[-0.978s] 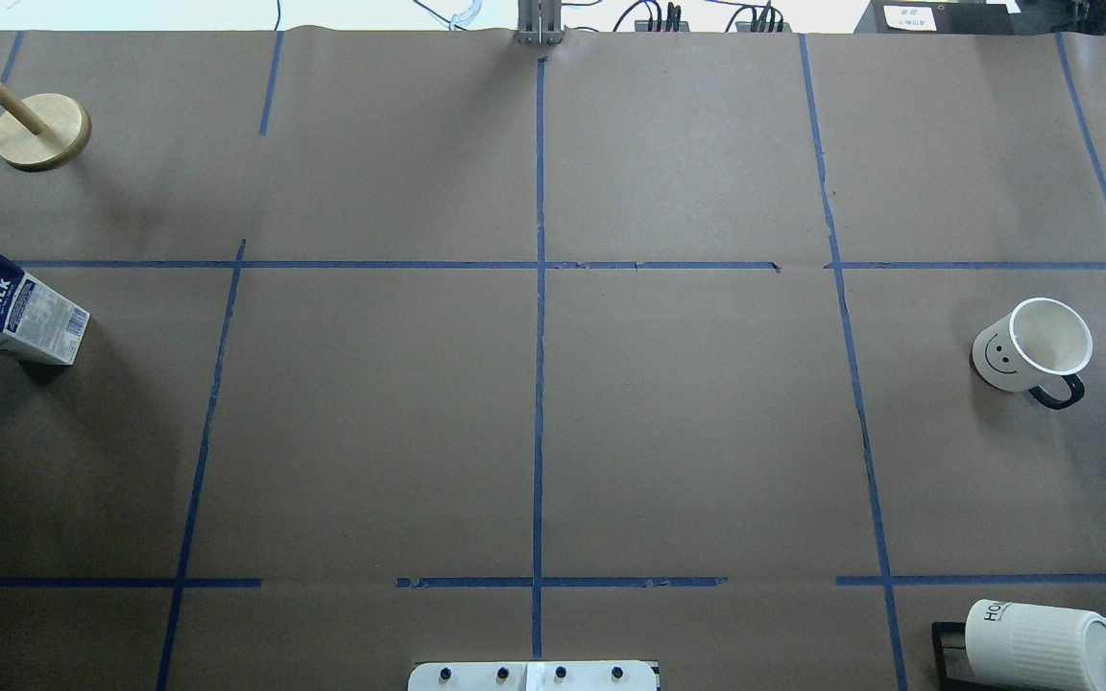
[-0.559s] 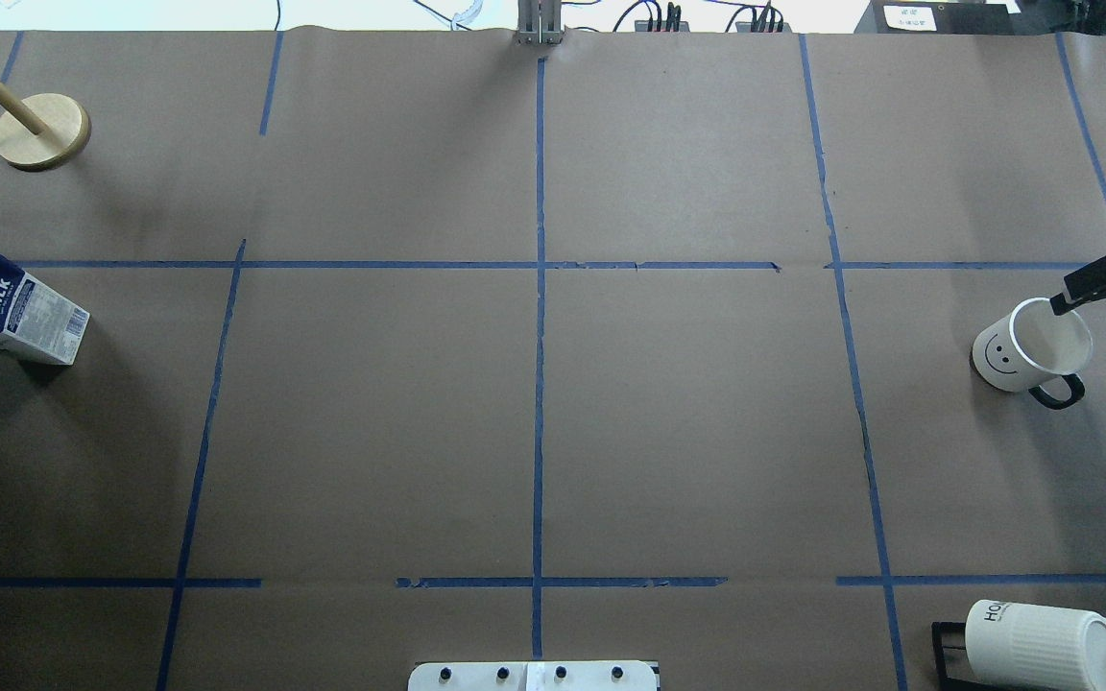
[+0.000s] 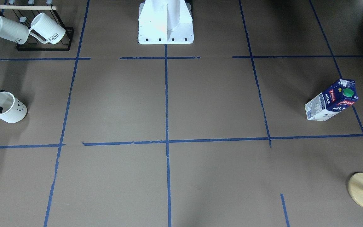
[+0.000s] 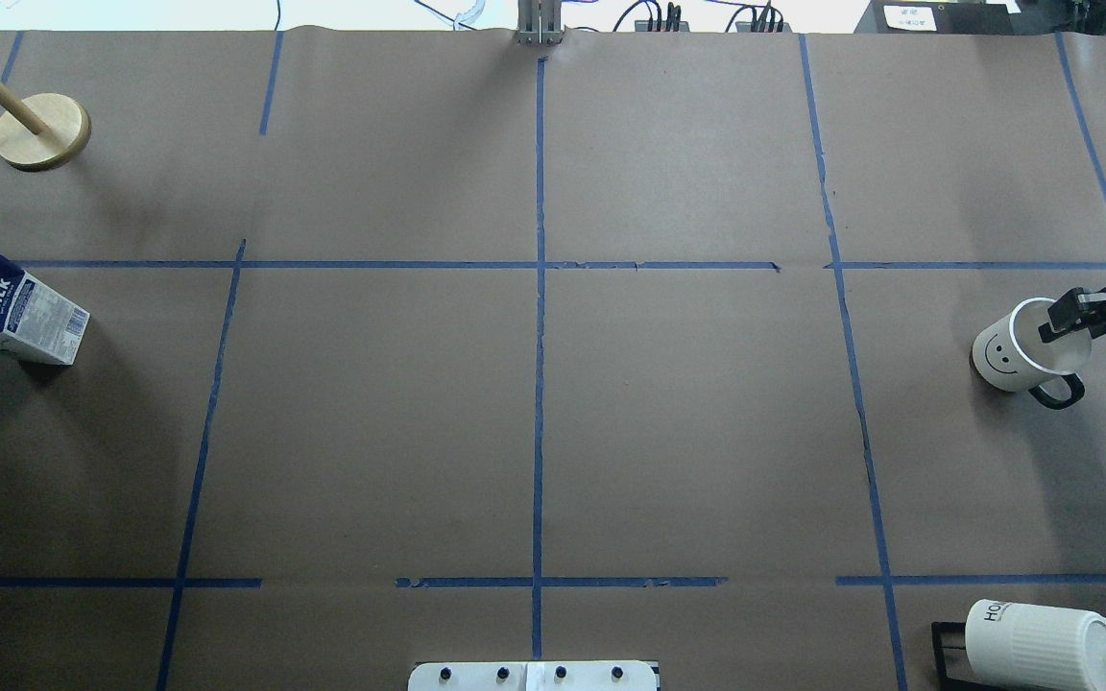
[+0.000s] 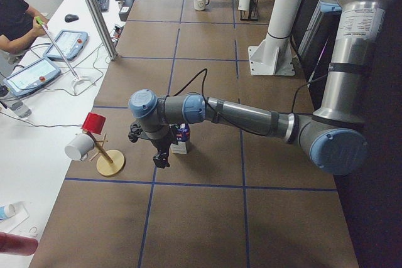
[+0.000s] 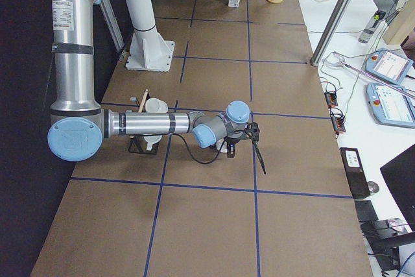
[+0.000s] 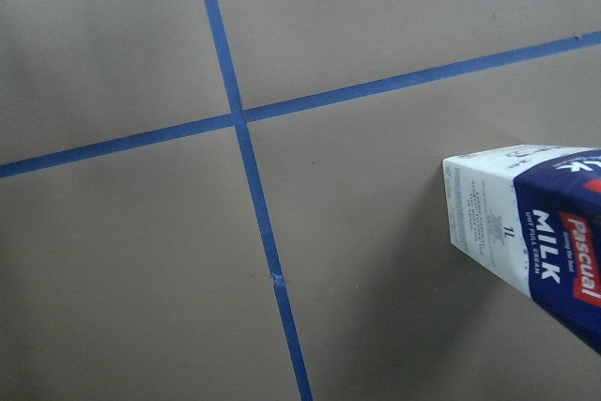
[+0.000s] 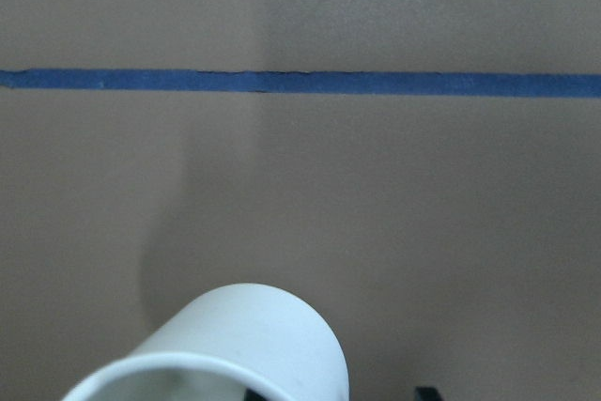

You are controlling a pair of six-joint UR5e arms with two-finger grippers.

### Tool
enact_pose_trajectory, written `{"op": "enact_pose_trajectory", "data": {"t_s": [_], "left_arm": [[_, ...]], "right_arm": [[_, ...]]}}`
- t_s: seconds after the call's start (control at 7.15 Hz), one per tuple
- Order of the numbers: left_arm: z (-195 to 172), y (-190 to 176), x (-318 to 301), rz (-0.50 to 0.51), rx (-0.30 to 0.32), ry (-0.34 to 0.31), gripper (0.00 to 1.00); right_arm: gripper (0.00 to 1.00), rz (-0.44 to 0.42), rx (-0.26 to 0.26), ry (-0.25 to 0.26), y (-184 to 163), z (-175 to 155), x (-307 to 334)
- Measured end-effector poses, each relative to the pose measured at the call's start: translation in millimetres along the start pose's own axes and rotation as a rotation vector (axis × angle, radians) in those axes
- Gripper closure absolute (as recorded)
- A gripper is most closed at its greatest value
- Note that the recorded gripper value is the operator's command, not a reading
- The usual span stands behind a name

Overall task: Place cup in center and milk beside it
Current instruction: 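Reach the right gripper down to the white mug and grasp its rim, then carry the white mug with the right gripper to the table's center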

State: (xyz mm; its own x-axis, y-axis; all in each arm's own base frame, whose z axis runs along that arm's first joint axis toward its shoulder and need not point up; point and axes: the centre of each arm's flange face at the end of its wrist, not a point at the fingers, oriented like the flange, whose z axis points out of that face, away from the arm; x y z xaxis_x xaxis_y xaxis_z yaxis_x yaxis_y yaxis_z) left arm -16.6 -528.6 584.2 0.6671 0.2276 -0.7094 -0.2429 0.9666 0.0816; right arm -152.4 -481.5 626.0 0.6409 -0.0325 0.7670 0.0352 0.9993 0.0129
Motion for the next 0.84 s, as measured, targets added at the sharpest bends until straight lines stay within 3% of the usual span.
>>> {"op": "enact_pose_trajectory", "data": {"t_s": [0.28,0.42,0.7,0.84], "left_arm": [[-3,0,3,0.002,0.007,-0.001,0.00],[-6,-1,6,0.006,0.012,-0.001,0.00],[-9,-2,10,0.014,0.021,0.002,0.00],[-12,-2,14,0.022,0.028,0.006,0.00]], "right_arm": [[1.00,-0.037,0.019,-0.029,-1,-15,-31],[1.00,-0.062,0.035,-0.067,-12,-31,-88],[1.00,0.015,0.010,-0.140,-44,-40,-277],[1.00,0.104,0.006,-0.138,-56,-31,-377]]}}
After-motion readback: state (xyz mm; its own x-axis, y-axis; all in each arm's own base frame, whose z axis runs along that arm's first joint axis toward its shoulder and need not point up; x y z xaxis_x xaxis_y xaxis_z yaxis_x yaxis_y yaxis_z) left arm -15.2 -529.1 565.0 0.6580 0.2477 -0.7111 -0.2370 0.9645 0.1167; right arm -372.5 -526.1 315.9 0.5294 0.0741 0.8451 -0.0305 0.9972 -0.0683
